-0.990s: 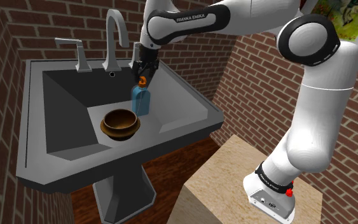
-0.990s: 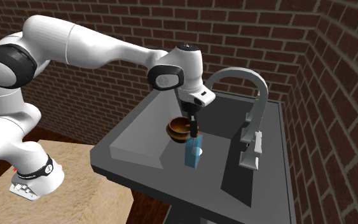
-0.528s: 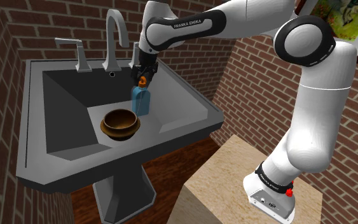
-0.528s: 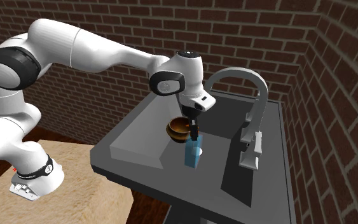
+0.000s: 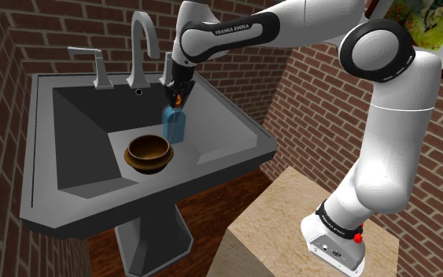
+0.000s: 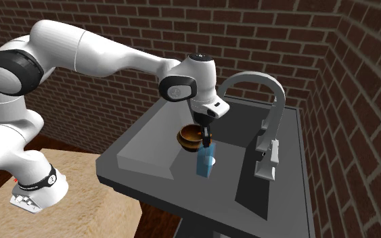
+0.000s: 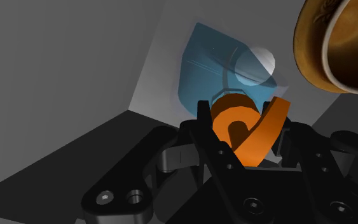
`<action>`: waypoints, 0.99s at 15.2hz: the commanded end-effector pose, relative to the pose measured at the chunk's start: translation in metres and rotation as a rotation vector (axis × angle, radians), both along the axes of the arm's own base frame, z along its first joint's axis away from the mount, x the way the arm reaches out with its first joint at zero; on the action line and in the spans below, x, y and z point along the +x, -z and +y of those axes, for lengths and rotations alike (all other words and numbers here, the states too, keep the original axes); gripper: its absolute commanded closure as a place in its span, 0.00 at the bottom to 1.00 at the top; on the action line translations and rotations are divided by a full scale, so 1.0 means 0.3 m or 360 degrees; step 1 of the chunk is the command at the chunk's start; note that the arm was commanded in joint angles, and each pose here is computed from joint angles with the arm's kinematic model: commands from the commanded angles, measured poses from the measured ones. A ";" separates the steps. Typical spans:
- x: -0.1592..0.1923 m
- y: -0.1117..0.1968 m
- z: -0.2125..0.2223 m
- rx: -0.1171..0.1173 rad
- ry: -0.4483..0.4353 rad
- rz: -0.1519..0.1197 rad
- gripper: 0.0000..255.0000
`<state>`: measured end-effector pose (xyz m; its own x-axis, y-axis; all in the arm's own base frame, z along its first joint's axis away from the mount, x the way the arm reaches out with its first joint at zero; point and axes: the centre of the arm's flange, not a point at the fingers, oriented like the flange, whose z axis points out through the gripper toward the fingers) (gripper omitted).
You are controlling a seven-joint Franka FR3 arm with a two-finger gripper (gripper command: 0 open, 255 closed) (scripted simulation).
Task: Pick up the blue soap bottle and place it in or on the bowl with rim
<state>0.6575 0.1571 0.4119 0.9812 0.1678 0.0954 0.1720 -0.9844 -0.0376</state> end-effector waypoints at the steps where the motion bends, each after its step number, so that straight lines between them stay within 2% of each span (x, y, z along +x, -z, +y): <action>1: 0.000 0.001 0.000 0.0000 0.0000 0.0001 1.00; 5: 0.000 0.001 0.000 0.0000 0.0000 0.0001 1.00; 15: 0.000 -0.175 0.000 0.0000 0.0000 0.0001 1.00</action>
